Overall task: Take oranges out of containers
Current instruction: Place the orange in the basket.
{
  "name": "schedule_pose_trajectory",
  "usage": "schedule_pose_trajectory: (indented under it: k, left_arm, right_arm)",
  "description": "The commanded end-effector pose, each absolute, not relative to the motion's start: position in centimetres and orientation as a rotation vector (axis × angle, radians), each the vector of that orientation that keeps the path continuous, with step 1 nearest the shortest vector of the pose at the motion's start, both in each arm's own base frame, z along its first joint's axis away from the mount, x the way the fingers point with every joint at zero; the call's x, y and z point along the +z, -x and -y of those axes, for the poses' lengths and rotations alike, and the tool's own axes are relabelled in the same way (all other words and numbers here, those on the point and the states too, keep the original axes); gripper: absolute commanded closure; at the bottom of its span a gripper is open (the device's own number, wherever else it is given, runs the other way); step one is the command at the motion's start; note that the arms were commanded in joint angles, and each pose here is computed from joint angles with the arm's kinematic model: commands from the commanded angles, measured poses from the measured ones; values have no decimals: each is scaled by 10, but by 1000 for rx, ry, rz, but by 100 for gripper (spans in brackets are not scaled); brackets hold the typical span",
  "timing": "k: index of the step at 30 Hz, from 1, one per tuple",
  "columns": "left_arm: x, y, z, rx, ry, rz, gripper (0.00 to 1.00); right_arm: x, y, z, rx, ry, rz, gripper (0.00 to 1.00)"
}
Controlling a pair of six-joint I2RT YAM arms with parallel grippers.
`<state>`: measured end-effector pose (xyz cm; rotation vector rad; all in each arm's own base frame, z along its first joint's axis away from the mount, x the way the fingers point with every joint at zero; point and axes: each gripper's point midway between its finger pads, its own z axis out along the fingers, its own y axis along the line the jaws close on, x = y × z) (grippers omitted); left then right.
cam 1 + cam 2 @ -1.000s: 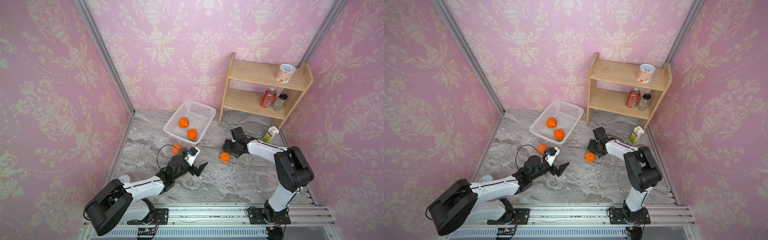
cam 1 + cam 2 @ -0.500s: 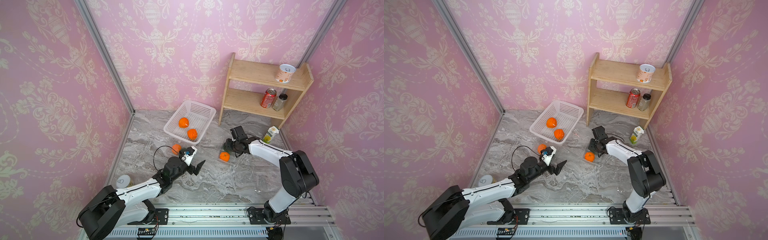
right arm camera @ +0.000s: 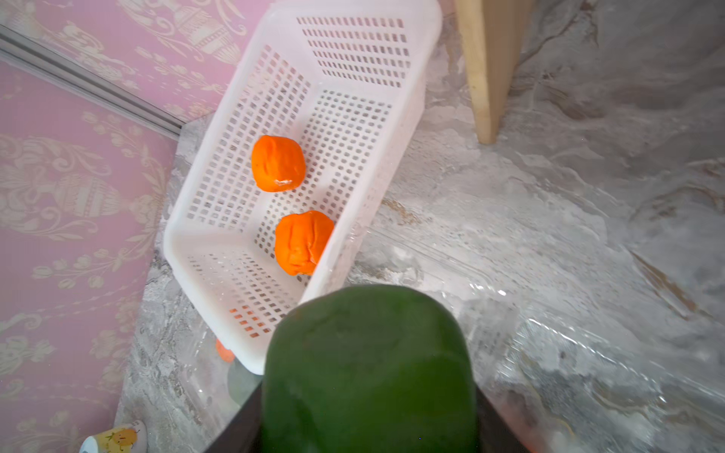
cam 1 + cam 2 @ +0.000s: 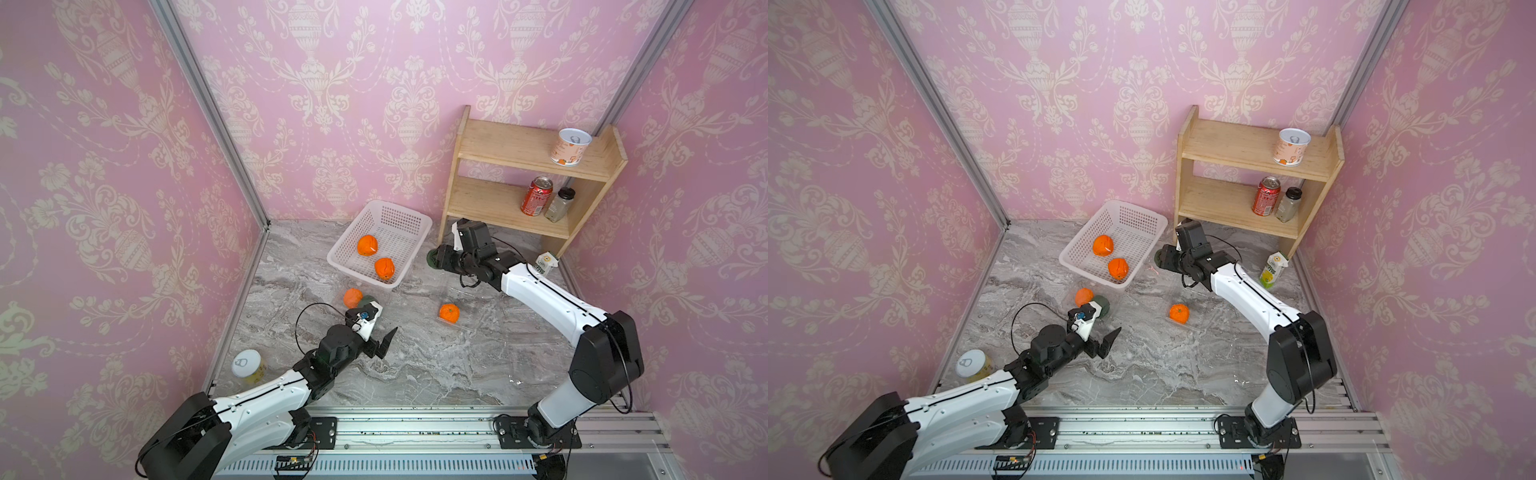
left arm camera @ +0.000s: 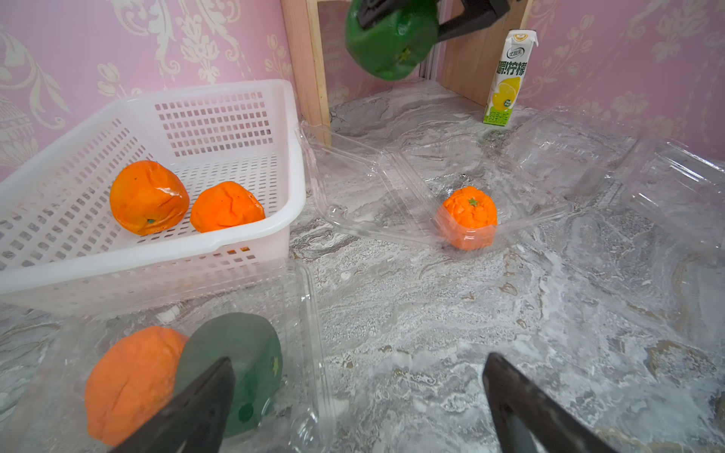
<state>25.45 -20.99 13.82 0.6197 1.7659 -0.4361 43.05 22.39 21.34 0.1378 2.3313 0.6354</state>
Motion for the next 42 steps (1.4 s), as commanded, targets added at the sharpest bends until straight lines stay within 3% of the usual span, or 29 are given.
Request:
schedule_pose_trajectory:
  k: [1, 11, 20, 24, 28, 42]
  left_arm:
    - [133, -260, 198, -383, -572, -1789, 1]
    - [135, -262, 195, -368, -557, -1786, 1]
    - [136, -264, 192, -345, -546, -1789, 1]
    - [136, -264, 193, -350, -548, -1788, 1]
    - [136, -264, 192, -346, -546, -1791, 1]
    - [135, -265, 192, -343, -545, -1796, 1]
  right_arm:
    - [209, -442, -254, 704, -106, -2352, 50]
    - [185, -504, -334, 877, -37, -2375, 50]
    - [160, -529, -357, 853, -27, -2412, 46]
    - [152, -533, -359, 837, -16, -2427, 40]
    - [153, -532, -362, 815, 32, -2419, 26]
    - [183, -529, -358, 738, 152, -2367, 5]
